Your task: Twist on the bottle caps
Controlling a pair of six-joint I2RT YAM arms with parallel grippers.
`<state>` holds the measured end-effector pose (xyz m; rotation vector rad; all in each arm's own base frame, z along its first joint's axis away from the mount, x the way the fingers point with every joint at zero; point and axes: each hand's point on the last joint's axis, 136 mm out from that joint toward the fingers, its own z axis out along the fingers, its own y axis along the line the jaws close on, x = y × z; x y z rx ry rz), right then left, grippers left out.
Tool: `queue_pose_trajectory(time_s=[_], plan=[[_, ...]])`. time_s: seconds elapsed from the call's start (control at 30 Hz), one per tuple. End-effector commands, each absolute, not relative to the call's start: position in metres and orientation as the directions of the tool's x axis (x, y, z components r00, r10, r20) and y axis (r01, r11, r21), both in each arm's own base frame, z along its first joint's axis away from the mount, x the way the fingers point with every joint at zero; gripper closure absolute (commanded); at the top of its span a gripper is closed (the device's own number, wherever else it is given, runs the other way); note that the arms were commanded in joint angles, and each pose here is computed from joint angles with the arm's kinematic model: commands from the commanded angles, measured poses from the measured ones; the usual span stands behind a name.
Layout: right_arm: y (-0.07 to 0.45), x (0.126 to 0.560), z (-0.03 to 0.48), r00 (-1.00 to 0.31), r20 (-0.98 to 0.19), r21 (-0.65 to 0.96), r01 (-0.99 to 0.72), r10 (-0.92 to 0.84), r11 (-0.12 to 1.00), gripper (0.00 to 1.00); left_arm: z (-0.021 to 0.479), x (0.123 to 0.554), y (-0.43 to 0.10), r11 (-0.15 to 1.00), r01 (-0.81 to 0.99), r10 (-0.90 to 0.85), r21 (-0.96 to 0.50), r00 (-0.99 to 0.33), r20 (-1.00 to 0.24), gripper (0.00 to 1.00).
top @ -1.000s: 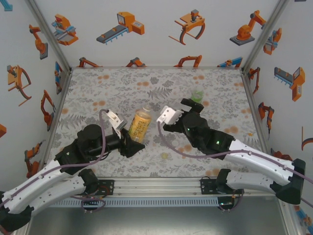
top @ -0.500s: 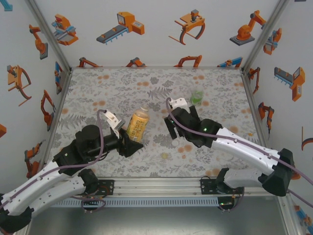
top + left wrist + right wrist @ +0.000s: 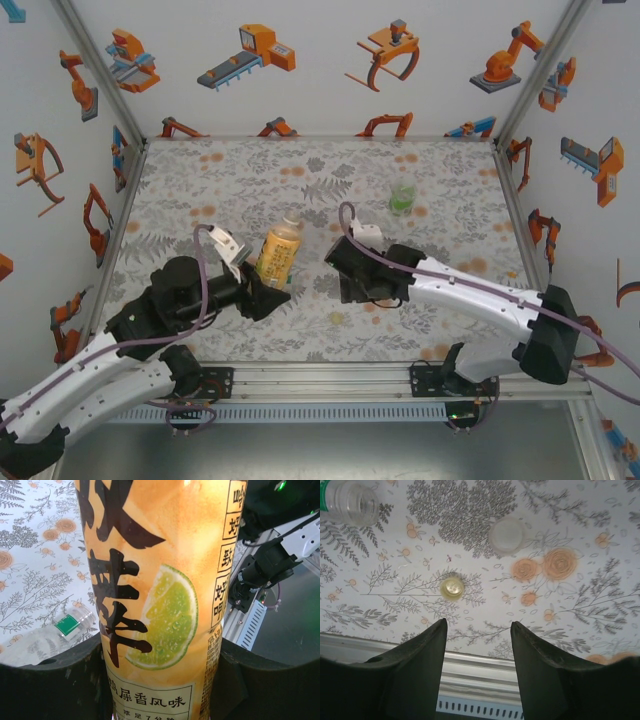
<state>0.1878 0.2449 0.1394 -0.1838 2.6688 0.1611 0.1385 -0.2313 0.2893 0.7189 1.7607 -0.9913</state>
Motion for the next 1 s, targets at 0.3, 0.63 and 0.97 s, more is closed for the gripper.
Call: queue_pose_trajectory(time_s=[0.3,0.63,0.97], plan=[[0.291,0.169,0.088,-0.929,-0.357,0.106,-0.146,-0.099,0.984,0.56,0.315,0.131,-0.191,0.557,0.779,-0.062,-0.288,-0.307,-0.95,1.0],[0.289,0.172,0.06,-0.93,-0.353,0.058,-0.136,-0.107,0.989,0.57,0.323,0.12,-0.159,0.577,0.747,-0.177,-0.331,-0.281,-0.943,1.0],[0.283,0.174,0.051,-0.929,-0.351,0.026,-0.134,-0.116,0.991,0.58,0.318,0.122,-0.161,0.581,0.74,-0.166,-0.338,-0.298,-0.94,1.0]])
